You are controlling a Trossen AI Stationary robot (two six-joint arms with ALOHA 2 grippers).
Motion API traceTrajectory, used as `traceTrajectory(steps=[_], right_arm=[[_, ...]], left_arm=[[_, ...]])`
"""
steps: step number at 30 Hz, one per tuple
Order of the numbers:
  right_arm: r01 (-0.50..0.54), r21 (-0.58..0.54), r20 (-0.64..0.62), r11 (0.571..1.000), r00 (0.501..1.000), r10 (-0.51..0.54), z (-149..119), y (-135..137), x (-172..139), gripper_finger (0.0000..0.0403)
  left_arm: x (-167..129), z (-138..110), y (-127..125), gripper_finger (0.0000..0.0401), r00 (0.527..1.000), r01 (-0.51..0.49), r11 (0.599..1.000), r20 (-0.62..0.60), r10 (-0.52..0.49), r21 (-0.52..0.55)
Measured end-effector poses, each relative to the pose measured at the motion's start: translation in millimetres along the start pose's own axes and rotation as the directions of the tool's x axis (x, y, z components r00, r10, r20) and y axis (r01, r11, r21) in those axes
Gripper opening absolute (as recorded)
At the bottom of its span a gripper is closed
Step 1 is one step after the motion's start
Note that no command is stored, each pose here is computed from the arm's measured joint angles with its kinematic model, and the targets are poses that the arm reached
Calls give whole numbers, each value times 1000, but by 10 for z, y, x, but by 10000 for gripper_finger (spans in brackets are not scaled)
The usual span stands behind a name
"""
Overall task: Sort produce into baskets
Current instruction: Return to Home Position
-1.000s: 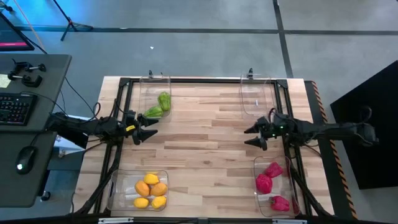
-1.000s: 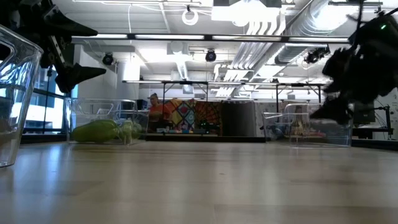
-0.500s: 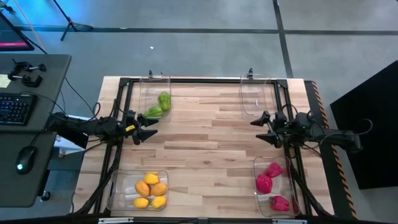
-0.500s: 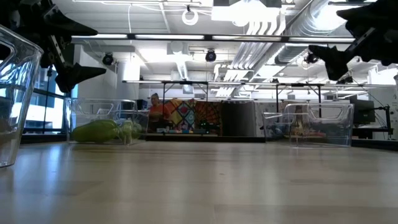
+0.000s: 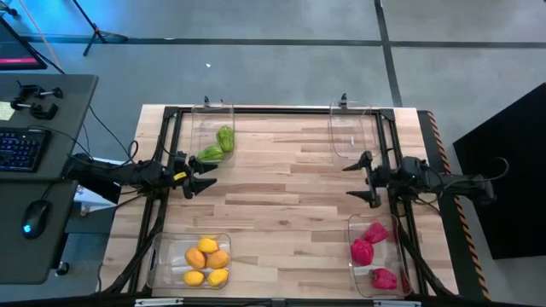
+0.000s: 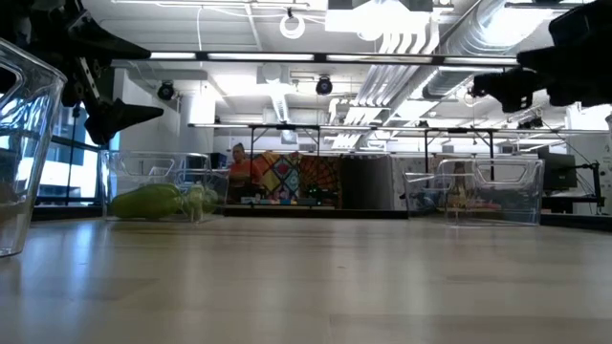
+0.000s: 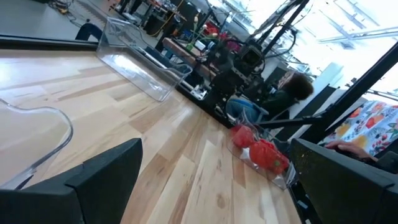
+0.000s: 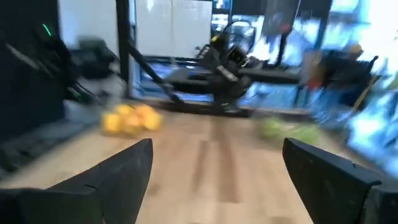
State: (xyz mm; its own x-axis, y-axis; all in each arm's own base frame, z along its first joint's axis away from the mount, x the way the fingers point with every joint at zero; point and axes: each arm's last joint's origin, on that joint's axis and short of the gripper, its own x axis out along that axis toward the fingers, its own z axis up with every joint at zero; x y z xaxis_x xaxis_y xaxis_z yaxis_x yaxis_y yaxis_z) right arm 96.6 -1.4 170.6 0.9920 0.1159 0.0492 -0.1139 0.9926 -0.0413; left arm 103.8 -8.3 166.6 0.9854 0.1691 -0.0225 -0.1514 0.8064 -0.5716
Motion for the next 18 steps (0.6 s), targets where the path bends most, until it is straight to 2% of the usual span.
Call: traceTrajectory(steps=[2, 3, 6, 15, 18], right_arm=[[50, -100, -11, 994, 999, -51, -9, -5, 1, 349], [83, -98, -19, 992, 996, -86, -16, -13, 1, 349], [168, -1, -30, 986, 985, -168, -25, -38, -3, 349], [159, -17, -27, 987, 987, -159, -23, -35, -2, 349], [160, 11, -27, 987, 987, -160, -23, -36, -2, 349]], left_arm=[[0, 0, 0, 395, 1000, 0, 1000, 0, 0, 0], [0, 0, 0, 395, 1000, 0, 1000, 0, 0, 0], [0, 0, 0, 395, 1000, 0, 1000, 0, 0, 0], [0, 0, 0, 395, 1000, 0, 1000, 0, 0, 0], [0, 0, 0, 395, 1000, 0, 1000, 0, 0, 0]])
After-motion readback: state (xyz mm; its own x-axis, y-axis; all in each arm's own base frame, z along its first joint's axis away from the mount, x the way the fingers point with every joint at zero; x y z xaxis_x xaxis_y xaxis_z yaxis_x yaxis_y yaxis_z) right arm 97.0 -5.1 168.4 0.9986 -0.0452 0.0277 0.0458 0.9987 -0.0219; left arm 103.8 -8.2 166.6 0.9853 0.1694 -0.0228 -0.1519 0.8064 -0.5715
